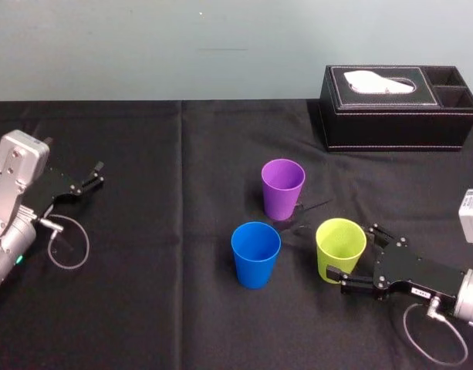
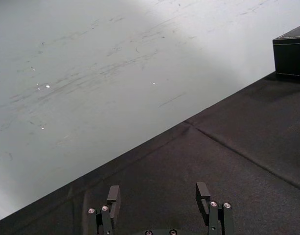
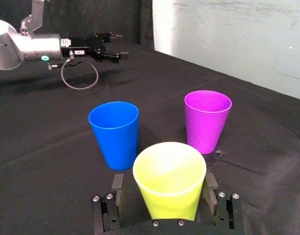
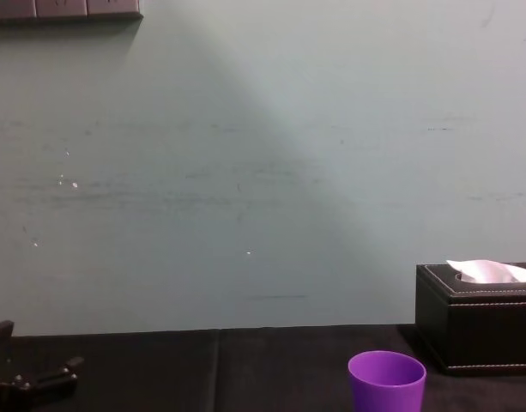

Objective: Stack the three plastic cups sequentially using one hand.

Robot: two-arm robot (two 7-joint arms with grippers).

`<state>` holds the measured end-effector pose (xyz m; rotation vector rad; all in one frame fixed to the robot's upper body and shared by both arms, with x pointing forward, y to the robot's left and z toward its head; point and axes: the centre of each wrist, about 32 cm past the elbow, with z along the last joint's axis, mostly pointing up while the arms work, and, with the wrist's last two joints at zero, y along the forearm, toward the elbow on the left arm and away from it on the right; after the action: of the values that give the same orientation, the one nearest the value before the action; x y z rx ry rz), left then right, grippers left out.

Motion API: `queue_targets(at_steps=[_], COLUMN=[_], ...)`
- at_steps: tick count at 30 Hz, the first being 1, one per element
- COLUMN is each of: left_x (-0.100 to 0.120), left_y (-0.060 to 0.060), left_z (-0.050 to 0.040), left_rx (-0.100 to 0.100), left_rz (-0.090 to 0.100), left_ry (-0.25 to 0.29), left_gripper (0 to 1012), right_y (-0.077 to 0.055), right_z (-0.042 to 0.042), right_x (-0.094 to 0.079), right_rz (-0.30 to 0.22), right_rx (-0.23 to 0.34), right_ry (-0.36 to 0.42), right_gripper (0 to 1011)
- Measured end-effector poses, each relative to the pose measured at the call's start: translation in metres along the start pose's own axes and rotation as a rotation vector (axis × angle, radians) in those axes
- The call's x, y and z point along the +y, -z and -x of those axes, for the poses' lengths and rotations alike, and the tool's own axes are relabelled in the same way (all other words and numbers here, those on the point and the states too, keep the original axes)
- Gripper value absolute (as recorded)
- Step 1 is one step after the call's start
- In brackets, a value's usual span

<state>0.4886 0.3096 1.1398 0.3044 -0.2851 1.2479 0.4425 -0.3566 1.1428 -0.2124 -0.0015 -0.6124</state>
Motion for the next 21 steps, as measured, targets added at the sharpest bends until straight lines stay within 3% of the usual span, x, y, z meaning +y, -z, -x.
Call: queue_targets(at_steps=[10, 17, 21], left_x=[0.0, 0.0, 0.0], left_y=[0.0, 0.0, 0.0], left_z=[0.0, 0.0, 0.0], left_rx=[0.0, 0.0, 0.0], left_rz=[0.0, 0.0, 0.0], left_ry=[0.0, 0.0, 0.0], left_gripper=[1011, 1011, 1011], right_y=[0.0, 0.0, -0.001], right_z=[-0.002, -0.0021, -0.0021], right_x=[0.013, 0.013, 0.012], right_rz=[0.022, 0.023, 0.023], right_rx=[-0.015, -0.016, -0.016], right_ry=[0.005, 0.005, 0.005], right_gripper=[1003, 1003, 932])
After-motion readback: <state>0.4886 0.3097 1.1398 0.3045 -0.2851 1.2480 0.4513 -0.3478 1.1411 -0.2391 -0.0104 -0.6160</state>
